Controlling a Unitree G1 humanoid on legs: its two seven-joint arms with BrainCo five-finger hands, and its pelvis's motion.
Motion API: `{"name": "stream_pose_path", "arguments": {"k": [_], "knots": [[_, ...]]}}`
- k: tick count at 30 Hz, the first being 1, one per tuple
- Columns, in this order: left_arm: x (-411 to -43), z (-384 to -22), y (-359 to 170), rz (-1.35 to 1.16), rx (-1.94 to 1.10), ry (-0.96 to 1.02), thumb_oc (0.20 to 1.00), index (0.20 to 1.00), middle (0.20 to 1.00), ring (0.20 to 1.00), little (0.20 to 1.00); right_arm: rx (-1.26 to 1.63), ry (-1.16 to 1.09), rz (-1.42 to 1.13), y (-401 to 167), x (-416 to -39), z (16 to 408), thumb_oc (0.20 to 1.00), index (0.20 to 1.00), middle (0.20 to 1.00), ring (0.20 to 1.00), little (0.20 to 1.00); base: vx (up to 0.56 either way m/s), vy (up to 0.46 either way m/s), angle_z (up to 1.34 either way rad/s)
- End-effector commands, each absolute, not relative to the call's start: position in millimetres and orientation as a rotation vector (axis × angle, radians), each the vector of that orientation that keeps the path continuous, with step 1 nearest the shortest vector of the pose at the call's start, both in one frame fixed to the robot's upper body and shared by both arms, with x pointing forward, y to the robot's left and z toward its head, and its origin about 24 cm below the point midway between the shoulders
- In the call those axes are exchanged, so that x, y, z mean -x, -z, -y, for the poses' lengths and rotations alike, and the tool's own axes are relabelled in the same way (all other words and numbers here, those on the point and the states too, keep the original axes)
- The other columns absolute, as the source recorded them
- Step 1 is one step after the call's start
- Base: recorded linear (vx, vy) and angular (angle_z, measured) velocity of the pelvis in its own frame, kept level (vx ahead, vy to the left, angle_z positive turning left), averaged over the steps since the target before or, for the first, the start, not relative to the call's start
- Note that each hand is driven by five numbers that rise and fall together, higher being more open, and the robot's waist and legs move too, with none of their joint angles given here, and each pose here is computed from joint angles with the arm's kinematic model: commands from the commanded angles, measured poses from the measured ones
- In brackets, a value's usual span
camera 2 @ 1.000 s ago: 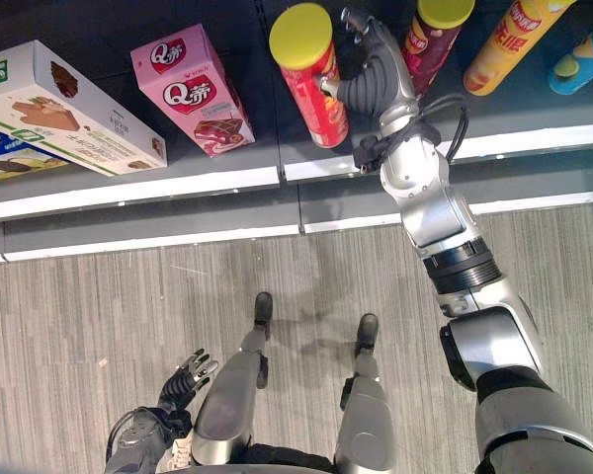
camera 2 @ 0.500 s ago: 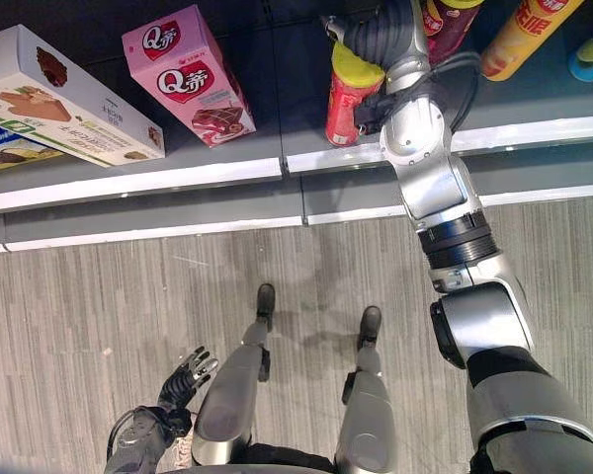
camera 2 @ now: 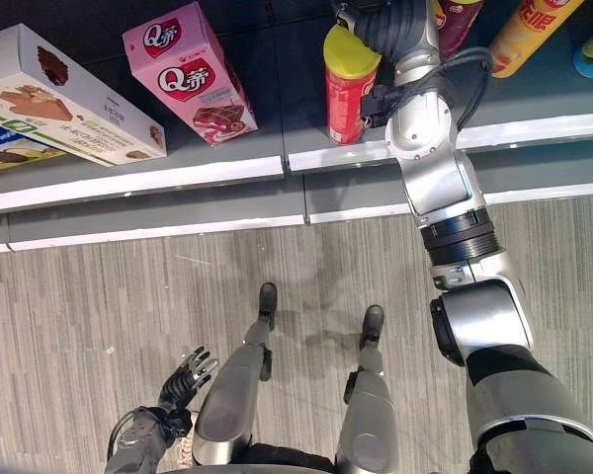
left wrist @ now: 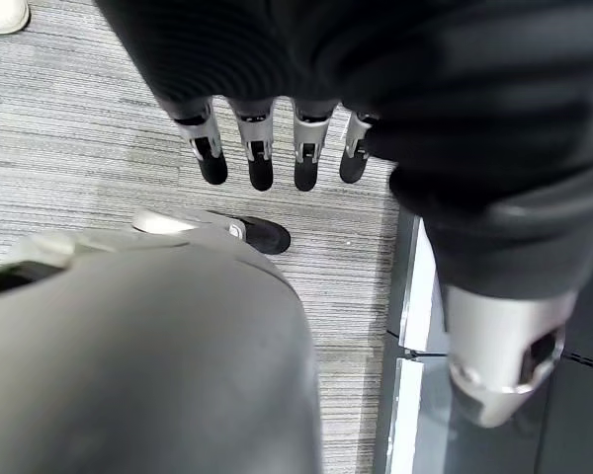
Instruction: Put the goods on the table back onto the shelves and tidy them up.
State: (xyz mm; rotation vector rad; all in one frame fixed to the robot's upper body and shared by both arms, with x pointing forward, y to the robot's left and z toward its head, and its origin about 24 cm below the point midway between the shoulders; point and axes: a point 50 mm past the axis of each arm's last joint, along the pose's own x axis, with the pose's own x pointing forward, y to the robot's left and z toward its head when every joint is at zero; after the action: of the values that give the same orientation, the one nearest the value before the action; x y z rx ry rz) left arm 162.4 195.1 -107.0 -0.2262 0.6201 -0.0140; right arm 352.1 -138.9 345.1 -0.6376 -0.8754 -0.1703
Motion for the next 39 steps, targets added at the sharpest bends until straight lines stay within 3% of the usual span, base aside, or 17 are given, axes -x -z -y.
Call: {"name": "stream_pose_path", "arguments": {"k": [1, 11, 15, 18, 29, 39], "knots": [[-151, -191, 108, -0.63, 0.198, 0.049, 1.0, 1.0, 1.0, 1.0, 1.0, 0.693, 0.124, 1.185, -387, -308, 117, 1.0, 1.0, 1.0, 1.0, 1.0, 0.0, 0.0, 0.0], [-145, -194, 108, -0.622, 0.209, 0.011, 1.0, 1.0, 1.0, 1.0, 1.0, 0.753, 0.089, 1.248, -344, -269, 127, 1.0, 1.0, 1.0, 1.0, 1.0, 0.0, -0.011, 0.05], [-137, -194, 111, -0.639, 0.223, -0.006, 1.0, 1.0, 1.0, 1.0, 1.0, 0.692, 0.011, 1.179, -314, -260, 130, 1.0, 1.0, 1.0, 1.0, 1.0, 0.0, -0.024, -0.02], [-125, -199, 116, -0.666, 0.23, -0.042, 1.0, 1.0, 1.0, 1.0, 1.0, 0.535, -0.187, 0.994, -260, -255, 120, 1.0, 1.0, 1.0, 1.0, 1.0, 0.02, -0.021, -0.04], [-119, -203, 118, -0.674, 0.238, -0.072, 1.0, 1.0, 1.0, 1.0, 1.0, 0.427, -0.279, 0.607, -179, -296, 107, 1.0, 1.0, 1.0, 1.0, 1.0, 0.01, 0.012, 0.0], [-119, -202, 119, -0.674, 0.232, -0.058, 1.0, 1.0, 1.0, 1.0, 1.0, 0.495, -0.192, 0.58, -187, -324, 115, 1.0, 1.0, 1.0, 1.0, 1.0, 0.0, 0.007, 0.01]]}}
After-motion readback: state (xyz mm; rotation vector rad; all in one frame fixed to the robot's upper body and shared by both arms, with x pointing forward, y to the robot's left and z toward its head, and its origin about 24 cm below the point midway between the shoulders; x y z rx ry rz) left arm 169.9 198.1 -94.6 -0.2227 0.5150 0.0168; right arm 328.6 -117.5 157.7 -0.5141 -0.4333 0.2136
